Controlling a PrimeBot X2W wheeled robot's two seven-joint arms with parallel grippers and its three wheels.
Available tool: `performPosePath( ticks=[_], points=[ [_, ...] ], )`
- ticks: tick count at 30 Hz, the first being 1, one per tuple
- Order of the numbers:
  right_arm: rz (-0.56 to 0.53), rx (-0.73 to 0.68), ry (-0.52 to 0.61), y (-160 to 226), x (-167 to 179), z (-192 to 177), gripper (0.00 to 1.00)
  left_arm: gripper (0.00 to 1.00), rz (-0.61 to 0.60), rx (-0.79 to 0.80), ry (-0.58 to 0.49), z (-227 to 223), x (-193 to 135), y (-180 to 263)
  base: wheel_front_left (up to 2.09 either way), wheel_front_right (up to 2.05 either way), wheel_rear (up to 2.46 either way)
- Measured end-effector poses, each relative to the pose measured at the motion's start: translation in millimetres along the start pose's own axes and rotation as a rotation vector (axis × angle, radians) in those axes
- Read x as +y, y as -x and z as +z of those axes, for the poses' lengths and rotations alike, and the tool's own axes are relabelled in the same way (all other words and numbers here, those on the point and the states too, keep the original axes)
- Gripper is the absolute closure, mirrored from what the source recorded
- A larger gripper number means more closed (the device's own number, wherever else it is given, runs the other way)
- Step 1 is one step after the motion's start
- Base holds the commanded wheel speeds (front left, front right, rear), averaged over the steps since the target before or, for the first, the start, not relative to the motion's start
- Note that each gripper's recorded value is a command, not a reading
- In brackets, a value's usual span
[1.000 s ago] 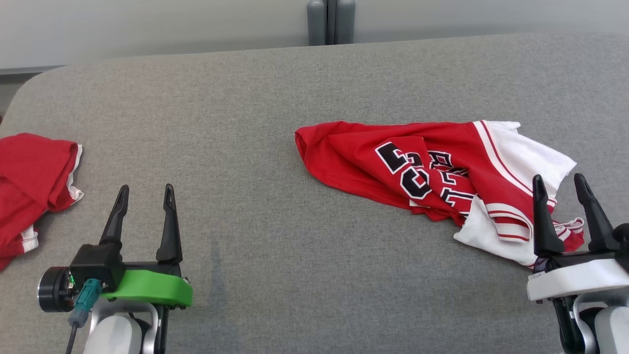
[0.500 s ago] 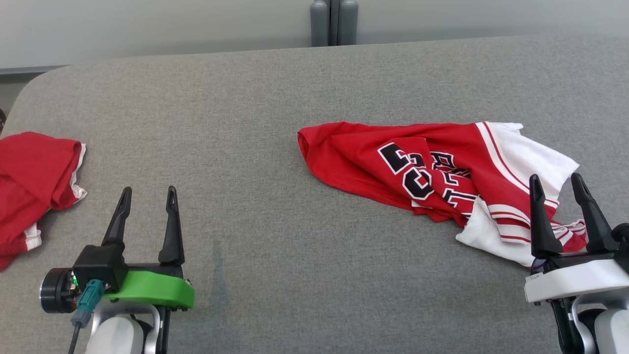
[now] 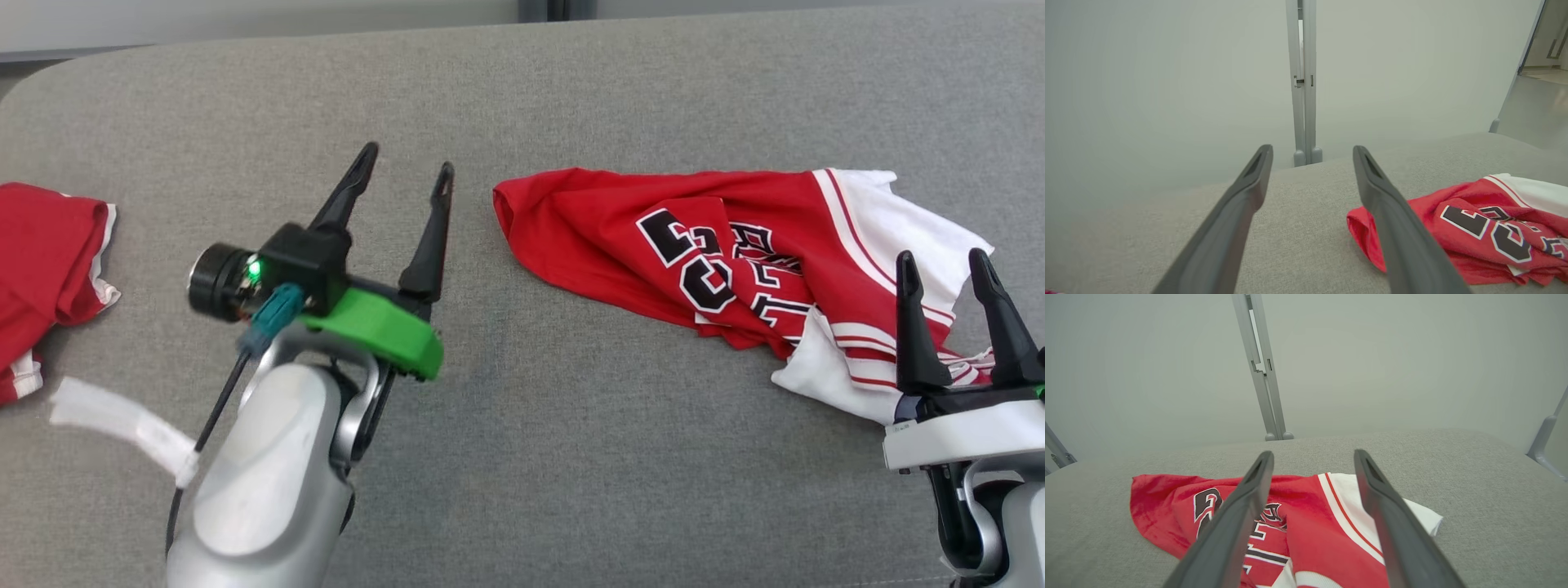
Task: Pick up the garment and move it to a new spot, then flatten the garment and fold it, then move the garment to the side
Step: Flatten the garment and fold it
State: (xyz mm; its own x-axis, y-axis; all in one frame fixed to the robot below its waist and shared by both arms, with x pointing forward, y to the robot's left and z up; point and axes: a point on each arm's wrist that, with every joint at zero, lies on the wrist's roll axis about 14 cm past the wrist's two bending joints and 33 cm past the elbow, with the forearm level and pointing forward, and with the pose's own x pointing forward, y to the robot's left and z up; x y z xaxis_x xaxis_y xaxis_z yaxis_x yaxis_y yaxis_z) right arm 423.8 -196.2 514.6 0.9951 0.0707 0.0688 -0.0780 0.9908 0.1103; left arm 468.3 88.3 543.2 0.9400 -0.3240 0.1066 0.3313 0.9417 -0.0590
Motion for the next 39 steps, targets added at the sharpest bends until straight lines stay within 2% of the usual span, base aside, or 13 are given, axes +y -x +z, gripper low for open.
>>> performPosePath(
  ticks=[4, 8, 13, 18, 19, 20, 27, 33, 39],
  points=[
    [0.000, 0.023, -0.009, -9.2, -1.0, -12.5, 0.00, 0.00, -0.106, 0.112, 0.019, -23.9, -24.0, -33.6, 0.00, 0.00, 0.00],
    [-0.015, 0.053, -0.014, -11.7, -5.9, -26.3, 0.00, 0.00, -0.169, 0.290, 0.053, -69.9, -38.3, -48.6, 0.00, 0.00, 0.00],
    [-0.056, 0.081, -0.016, -7.1, -19.7, -37.4, 0.00, 0.00, -0.202, 0.472, 0.090, -116.3, -45.7, -56.2, 0.00, 0.00, 0.00],
    [-0.093, 0.101, -0.015, -2.5, -32.4, -45.3, 0.00, 0.00, -0.214, 0.573, 0.129, -142.0, -50.5, -60.2, 0.00, 0.00, 0.00],
    [-0.099, 0.102, -0.014, -2.3, -34.5, -46.0, 0.00, 0.54, -0.216, 0.576, 0.131, -143.6, -50.9, -61.6, 0.00, 0.00, 0.00],
    [-0.106, 0.100, -0.012, -2.3, -37.6, -46.1, 0.00, 1.00, -0.217, 0.573, 0.139, -144.0, -51.8, -64.2, 0.00, 0.00, 0.00],
    [-0.166, 0.123, 0.040, -9.1, -75.6, -50.2, 0.00, 1.00, -0.232, 0.527, 0.115, -141.5, -49.5, -72.2, 0.00, 0.00, 0.00],
    [-0.204, 0.145, 0.030, -32.9, -102.6, -56.1, 0.00, 1.00, -0.219, 0.475, 0.097, -140.0, -38.9, -70.3, 0.00, 0.00, 0.00],
    [-0.222, 0.261, 0.006, -59.4, -120.8, -81.4, 0.00, 1.00, -0.215, 0.456, 0.084, -144.0, -32.8, -62.1, 0.00, 0.00, 0.00]
  ],
)
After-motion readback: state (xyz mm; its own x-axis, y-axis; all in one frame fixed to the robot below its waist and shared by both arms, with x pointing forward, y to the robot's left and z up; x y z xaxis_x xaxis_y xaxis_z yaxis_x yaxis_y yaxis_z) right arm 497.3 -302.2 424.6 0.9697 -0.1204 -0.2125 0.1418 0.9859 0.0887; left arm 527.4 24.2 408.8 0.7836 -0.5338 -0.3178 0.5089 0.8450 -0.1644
